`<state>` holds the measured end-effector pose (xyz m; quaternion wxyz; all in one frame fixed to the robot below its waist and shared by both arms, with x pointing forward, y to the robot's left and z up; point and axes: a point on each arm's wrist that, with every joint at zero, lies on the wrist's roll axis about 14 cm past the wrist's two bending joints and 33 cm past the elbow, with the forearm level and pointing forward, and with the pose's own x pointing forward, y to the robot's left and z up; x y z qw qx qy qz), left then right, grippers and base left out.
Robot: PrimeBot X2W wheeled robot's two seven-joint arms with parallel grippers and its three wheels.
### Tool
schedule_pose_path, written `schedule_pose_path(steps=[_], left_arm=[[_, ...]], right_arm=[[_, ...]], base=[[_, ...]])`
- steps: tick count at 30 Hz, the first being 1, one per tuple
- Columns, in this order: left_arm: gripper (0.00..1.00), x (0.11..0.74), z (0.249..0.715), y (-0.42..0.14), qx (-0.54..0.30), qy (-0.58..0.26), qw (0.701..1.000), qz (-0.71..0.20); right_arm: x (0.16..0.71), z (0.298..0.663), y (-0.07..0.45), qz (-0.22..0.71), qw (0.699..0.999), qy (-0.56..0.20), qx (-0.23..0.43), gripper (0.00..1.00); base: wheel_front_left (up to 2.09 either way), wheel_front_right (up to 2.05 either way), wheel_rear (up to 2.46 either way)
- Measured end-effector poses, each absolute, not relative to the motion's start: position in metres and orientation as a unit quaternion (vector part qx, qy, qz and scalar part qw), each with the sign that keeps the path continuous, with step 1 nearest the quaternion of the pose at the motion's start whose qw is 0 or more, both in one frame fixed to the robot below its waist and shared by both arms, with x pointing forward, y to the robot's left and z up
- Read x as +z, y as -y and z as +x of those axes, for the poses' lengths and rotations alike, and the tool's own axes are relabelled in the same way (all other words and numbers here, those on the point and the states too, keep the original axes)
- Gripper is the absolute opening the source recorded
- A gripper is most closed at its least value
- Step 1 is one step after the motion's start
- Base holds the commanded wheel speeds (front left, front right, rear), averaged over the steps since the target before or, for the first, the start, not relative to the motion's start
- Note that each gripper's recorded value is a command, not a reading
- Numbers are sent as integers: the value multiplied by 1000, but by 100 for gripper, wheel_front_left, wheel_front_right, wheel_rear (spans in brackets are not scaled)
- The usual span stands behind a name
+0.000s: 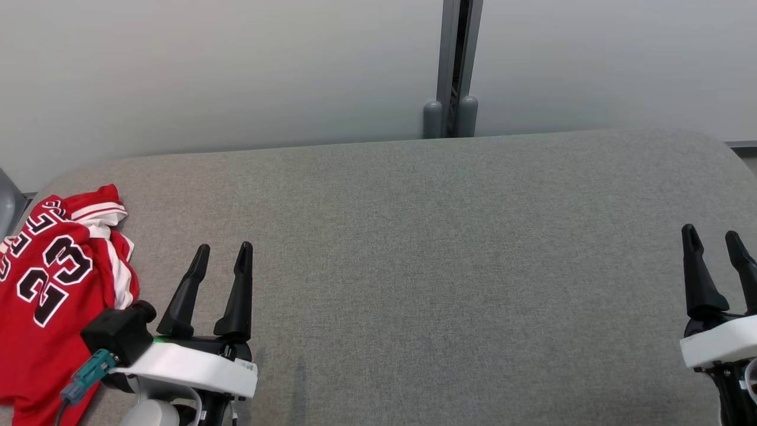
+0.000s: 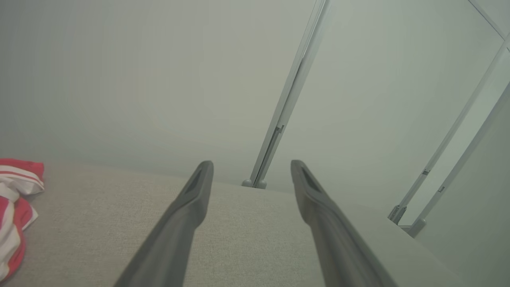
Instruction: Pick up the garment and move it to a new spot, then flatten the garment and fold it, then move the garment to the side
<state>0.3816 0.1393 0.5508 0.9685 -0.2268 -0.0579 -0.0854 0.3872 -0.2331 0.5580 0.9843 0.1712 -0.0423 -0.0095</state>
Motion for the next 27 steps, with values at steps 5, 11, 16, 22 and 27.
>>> schedule_pose_path(steps=[5,11,16,22,27], left_arm=[[100,549,383,-142,-83,54,976,-196],[100,548,384,-145,-77,54,982,-165],[100,545,384,-147,-72,49,986,-144],[100,537,384,-151,-66,37,990,-119],[100,531,385,-154,-62,26,993,-100]], right_arm=[[557,387,226,149,988,44,-2,100],[554,386,219,126,991,44,3,100],[551,385,214,115,992,44,8,100],[547,385,208,102,994,44,13,100],[544,385,203,100,994,45,17,100]], base=[[0,0,0],[0,0,0],[0,0,0],[0,0,0],[0,0,0]])
